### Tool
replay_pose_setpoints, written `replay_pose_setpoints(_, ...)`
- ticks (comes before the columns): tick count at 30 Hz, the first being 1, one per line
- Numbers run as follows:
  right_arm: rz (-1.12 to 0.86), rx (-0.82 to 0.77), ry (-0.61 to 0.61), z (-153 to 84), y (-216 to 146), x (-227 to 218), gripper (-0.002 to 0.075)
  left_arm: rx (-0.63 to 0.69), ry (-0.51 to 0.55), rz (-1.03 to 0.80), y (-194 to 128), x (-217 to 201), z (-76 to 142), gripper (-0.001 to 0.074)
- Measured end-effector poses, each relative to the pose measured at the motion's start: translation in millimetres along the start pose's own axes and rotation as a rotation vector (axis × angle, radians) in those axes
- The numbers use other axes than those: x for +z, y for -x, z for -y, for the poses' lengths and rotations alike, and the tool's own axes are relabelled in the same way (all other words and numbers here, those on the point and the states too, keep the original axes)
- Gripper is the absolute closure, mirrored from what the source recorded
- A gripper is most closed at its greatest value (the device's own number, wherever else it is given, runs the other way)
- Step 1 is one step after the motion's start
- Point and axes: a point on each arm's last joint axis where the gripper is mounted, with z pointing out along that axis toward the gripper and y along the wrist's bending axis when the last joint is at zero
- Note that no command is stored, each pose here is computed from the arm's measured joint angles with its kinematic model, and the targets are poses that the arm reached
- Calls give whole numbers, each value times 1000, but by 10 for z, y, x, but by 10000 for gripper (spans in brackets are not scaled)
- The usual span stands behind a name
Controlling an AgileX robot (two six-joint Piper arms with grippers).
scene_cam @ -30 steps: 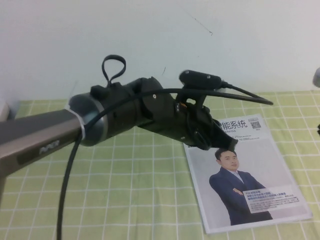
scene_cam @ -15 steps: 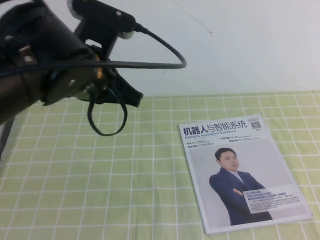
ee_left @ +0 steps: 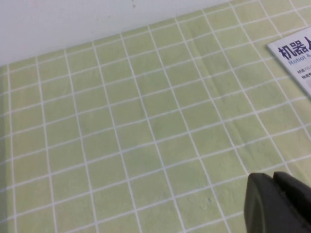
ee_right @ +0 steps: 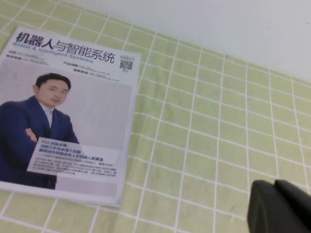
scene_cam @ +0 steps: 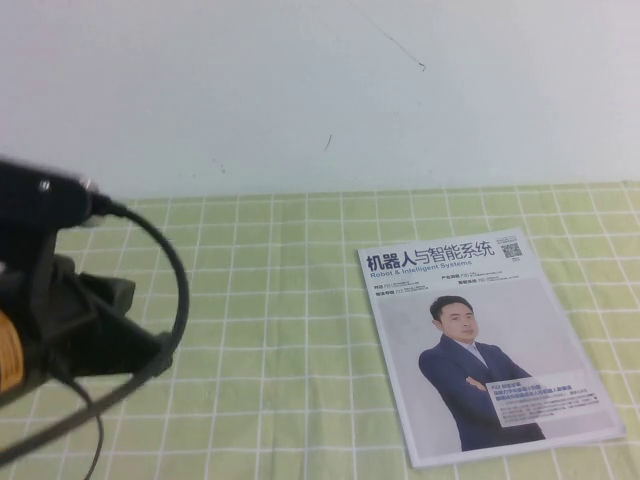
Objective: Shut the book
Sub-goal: 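Close the open booklet and leave it lying on the table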
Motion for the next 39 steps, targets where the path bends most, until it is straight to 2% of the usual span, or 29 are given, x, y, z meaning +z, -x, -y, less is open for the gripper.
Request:
replay_pose_setpoints(5,30,-2,-9,-90,-237,-54,729,12,-69,51,-403,-25,-50,739)
replay_pose_setpoints(9,22,-2,-5,-130,-348,-49,729,39,-134,131,-570,-58,-53,739)
replay_pose_setpoints(15,-19,-1,16,-155,-402,-47,729,86,-165,198,-584,-72,-37,739)
replay_pose_setpoints(30,-38,1,27,-164,-419,-48,729,95,-168,210,-575,-78,-35,739)
replay_pose_setpoints(39,-40,3,31,-168,-421,-48,729,67,-156,316,-654,-319,-175,739)
